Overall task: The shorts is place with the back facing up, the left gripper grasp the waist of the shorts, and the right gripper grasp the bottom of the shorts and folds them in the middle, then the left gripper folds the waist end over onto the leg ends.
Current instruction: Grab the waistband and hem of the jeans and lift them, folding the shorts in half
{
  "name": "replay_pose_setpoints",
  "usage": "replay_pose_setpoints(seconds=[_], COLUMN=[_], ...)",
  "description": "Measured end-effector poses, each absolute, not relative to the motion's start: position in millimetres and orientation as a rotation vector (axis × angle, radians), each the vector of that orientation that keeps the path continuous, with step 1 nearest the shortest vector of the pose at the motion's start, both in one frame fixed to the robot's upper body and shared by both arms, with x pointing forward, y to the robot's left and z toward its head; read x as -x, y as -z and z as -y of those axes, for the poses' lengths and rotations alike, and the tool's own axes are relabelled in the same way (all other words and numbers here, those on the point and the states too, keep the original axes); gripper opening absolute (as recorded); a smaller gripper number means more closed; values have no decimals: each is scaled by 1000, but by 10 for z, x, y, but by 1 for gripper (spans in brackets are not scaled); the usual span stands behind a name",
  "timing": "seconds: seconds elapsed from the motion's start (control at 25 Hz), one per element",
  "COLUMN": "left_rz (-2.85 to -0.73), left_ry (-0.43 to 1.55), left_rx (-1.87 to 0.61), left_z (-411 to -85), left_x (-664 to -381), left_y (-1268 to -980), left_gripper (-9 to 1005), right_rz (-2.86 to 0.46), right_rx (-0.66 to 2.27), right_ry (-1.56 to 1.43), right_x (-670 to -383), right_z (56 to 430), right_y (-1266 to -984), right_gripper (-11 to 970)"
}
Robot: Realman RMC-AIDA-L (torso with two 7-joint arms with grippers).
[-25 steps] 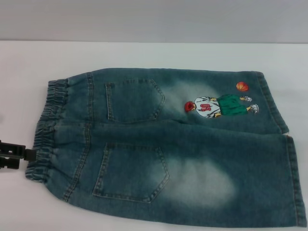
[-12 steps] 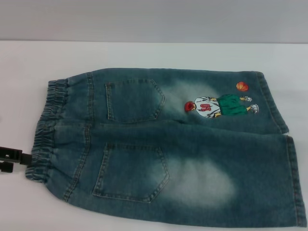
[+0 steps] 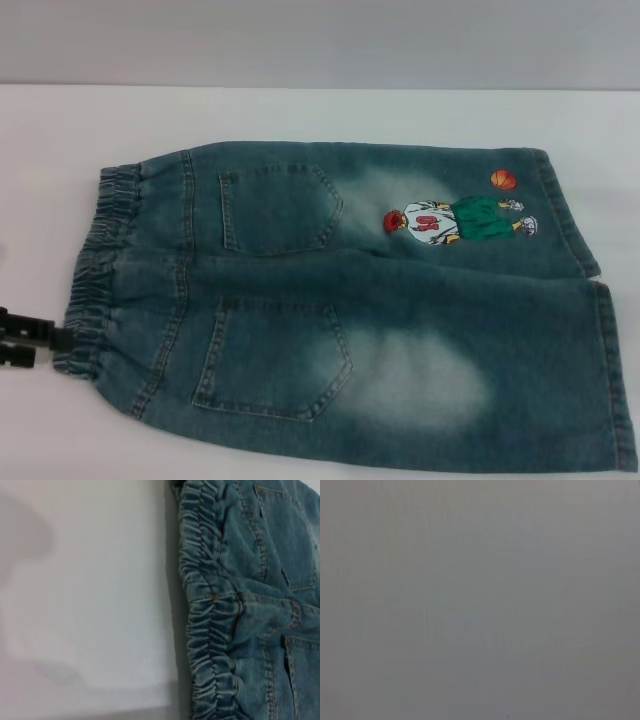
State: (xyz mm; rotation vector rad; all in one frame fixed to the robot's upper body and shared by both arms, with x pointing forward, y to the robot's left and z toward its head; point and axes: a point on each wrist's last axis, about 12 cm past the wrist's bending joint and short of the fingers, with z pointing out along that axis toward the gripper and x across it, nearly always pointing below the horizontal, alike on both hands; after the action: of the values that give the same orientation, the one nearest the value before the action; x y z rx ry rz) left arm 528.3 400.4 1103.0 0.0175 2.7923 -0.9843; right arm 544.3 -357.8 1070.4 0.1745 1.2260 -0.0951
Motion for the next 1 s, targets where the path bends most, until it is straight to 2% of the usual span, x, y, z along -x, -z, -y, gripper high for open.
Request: replay_pose_setpoints(seconds=[1.0], left_rz=[-2809], left_ry=[1001], left_rx=[-17], left_z=[-3874], left_x=[-5336], left_y=[-11014], left_gripper=[763], right_rz=[-1222], right_rx=[-175], right_ry=[103], right_x=[-5418], right_z=[3631], right_y=[-10709], right_gripper=[545])
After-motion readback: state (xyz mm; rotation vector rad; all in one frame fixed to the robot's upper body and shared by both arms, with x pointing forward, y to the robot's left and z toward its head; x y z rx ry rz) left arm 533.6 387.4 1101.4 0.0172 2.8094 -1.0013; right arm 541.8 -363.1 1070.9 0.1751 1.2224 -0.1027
